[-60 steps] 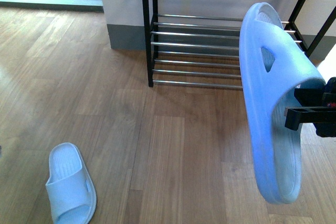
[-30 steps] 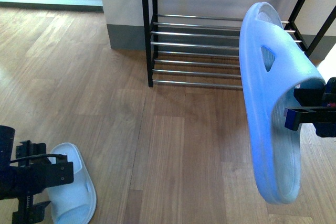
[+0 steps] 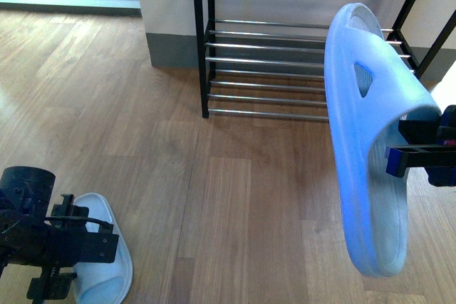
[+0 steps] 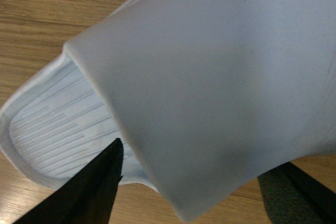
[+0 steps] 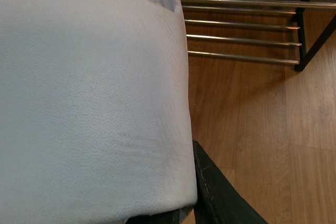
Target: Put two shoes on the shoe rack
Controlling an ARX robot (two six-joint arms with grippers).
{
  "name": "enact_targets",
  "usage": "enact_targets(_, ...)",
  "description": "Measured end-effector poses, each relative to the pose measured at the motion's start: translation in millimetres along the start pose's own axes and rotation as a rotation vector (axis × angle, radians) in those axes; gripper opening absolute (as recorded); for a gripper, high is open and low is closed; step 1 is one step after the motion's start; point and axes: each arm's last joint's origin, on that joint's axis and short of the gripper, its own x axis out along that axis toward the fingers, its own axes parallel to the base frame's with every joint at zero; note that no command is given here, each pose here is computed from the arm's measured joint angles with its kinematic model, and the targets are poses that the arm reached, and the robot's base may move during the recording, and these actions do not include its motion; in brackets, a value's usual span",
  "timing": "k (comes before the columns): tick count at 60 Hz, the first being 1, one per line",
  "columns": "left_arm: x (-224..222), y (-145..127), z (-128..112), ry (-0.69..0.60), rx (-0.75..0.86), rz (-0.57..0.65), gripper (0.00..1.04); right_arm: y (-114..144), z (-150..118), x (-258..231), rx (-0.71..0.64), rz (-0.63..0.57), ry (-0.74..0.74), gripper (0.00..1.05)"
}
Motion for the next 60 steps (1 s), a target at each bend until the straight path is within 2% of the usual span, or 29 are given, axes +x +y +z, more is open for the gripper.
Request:
enact_targets(10, 0.2, -2.8, 0.0, 0.014, -0.032, -0.044, 0.49, -0.1, 0.0, 0.0, 0.000, 0.000, 0.000, 0.01)
enact_targets(22, -0.2, -4.5, -2.0, 0.020, -0.125, -0.033, 0.27, 0.0, 0.0, 0.0, 0.000, 0.000, 0.000, 0.01)
enact_targets(37, -11.4, -3.8, -19.0, 0.014, -0.384, 0.047, 0.04, 0.0, 0.0, 0.0, 0.000, 0.000, 0.000, 0.01)
enact_targets(48, -31.2, 2.1, -31.6, 0.028, -0.568, 0.168, 0.02, -0.1, 0.0, 0.0, 0.000, 0.000, 0.000, 0.01)
enact_targets(60, -67.0, 7.7, -38.7, 0.022, -0.836, 0.373, 0.02, -0.1, 0.0, 0.0, 0.000, 0.000, 0.000, 0.01)
